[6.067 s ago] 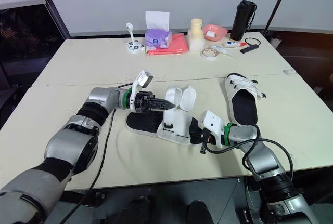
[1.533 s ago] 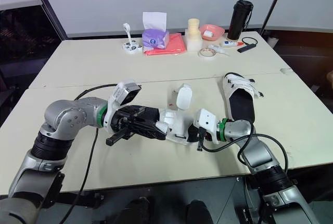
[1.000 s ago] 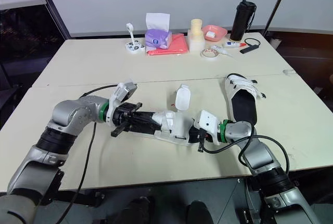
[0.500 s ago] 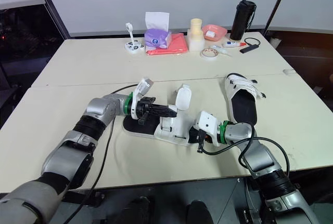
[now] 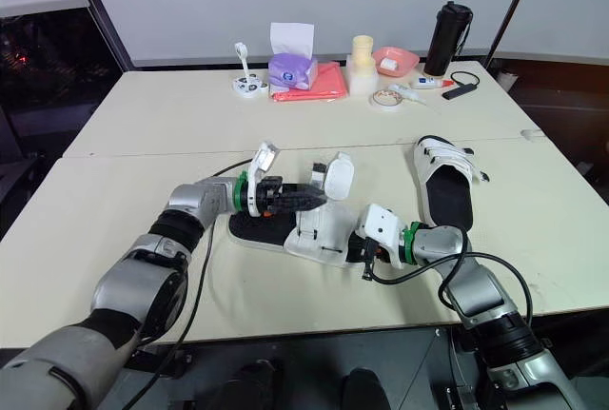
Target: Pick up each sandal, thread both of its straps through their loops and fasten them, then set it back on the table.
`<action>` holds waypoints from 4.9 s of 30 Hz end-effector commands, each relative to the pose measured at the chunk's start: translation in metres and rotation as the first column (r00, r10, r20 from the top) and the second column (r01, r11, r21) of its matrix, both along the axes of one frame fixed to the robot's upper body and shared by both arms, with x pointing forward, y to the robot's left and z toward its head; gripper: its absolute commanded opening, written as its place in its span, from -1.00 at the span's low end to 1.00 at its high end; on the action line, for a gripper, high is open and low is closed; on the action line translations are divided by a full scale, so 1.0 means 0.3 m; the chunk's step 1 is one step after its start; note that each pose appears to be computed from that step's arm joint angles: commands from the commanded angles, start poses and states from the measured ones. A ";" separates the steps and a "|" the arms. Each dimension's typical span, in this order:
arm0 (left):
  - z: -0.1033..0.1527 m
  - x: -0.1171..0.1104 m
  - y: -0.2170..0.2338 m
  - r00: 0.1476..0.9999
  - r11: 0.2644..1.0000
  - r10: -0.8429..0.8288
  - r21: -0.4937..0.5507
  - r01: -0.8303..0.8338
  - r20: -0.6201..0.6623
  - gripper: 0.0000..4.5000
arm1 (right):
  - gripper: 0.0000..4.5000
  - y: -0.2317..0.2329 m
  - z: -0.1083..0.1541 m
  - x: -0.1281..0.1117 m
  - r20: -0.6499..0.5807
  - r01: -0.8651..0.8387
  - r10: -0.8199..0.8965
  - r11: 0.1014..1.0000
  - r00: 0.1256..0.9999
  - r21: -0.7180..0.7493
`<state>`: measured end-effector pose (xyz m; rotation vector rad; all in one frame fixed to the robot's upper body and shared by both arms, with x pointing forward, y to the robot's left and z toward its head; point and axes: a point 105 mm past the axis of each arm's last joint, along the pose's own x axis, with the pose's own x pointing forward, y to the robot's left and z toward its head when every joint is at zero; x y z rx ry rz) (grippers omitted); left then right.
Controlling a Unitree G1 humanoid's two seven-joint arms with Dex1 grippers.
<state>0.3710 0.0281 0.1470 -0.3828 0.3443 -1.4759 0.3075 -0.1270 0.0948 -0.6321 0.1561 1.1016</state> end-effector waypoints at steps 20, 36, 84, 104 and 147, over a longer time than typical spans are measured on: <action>-0.015 0.133 0.018 0.956 0.950 0.252 0.152 -0.274 0.150 0.56 | -1.00 -0.032 -0.072 -0.003 -0.065 0.014 -0.019 0.997 0.998 -0.075; 0.026 0.147 0.056 0.903 0.936 0.170 0.222 -0.274 0.394 0.56 | -1.00 -0.028 -0.071 0.010 -0.058 0.006 -0.011 0.997 0.998 -0.079; -0.055 -0.036 0.193 0.799 0.953 -0.147 0.299 -0.043 0.583 -0.18 | -1.00 -0.019 -0.047 0.001 -0.026 0.000 -0.002 0.997 1.000 -0.079; -0.119 -0.180 0.110 0.862 0.950 -0.260 0.275 0.147 0.436 -0.97 | -1.00 -0.025 -0.017 0.000 -0.012 -0.004 0.003 0.997 1.000 -0.080; 0.073 0.049 0.097 0.990 0.992 0.104 0.056 -0.110 0.091 -0.59 | -1.00 -0.021 -0.063 -0.038 -0.120 -0.013 0.007 0.999 0.993 -0.045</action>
